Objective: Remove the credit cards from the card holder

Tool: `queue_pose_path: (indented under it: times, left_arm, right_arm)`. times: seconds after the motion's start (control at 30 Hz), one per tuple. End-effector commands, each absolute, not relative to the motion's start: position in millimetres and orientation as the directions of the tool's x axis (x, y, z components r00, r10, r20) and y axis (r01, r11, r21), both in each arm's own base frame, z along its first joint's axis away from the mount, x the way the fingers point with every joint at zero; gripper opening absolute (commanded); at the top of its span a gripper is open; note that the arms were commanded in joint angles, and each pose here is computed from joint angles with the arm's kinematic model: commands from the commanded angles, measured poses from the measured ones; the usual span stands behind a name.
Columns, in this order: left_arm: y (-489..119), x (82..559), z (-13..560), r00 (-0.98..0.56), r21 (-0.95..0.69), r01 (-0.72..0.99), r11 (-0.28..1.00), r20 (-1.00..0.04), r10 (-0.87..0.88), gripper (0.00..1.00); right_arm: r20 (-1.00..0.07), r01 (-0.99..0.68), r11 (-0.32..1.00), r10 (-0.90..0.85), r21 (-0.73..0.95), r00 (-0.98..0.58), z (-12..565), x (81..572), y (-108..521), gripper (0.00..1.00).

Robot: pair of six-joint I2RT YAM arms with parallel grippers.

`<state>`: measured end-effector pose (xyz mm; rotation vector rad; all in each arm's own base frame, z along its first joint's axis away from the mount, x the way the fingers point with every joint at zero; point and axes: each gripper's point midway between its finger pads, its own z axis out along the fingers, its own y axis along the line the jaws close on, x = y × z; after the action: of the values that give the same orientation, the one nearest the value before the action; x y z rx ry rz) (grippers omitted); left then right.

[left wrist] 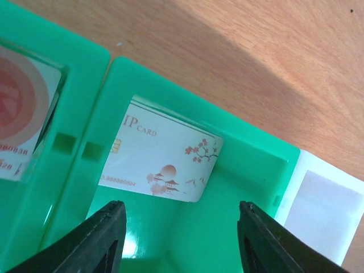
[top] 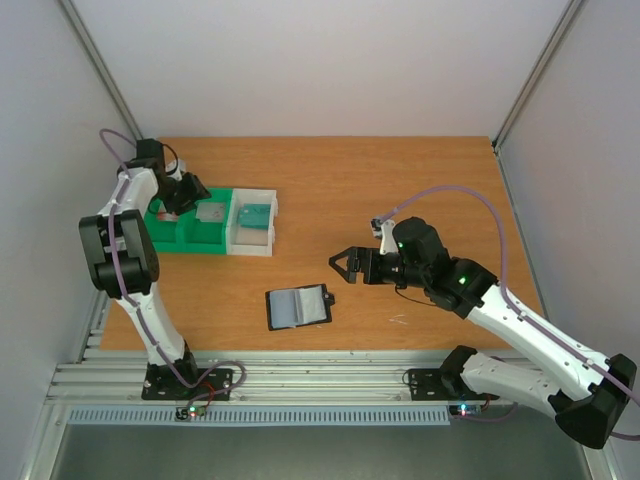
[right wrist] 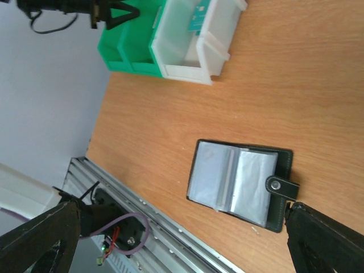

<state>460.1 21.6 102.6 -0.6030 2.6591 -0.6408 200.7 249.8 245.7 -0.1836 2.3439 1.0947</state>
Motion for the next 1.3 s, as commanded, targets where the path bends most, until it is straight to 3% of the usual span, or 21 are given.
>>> queue_pose_path:
  times: [0.0, 0.33, 0.57, 0.77, 1.27]
  left_arm:
    - [23.7, 457.3, 137.6, -0.83, -0.49, -0.321, 0.811, -0.267, -0.49, 0.57]
    - [-2.1, 402.9, 160.7, -0.841, -0.53, -0.312, 0.789, -0.232, -0.488, 0.6]
    - [-29.6, 340.0, 156.9, -0.886, -0.521, -0.293, 0.802, -0.167, -0.433, 0.61]
    - [-81.2, 299.1, 149.2, -0.927, -0.591, -0.221, 0.776, -0.118, -0.355, 0.6]
    - [-146.8, 234.3, 129.9, -0.968, -0.708, -0.163, 0.687, -0.02, -0.251, 0.61]
  right_arm:
    - [-0.519, -0.282, 0.725, 0.121, 0.628, -0.846, 242.8, 208.1, 238.0, 0.98]
    - [-0.416, -0.242, 0.732, 0.062, 0.637, -0.907, 217.8, 206.7, 254.1, 0.96]
    - [-0.348, -0.224, 0.72, 0.026, 0.656, -0.937, 192.1, 209.9, 272.1, 0.77]
    - [-0.267, -0.189, 0.71, -0.001, 0.679, -0.964, 162.2, 214.8, 292.8, 0.5]
    - [-0.127, -0.163, 0.756, -0.106, 0.634, -0.986, 76.8, 205.1, 345.7, 0.44]
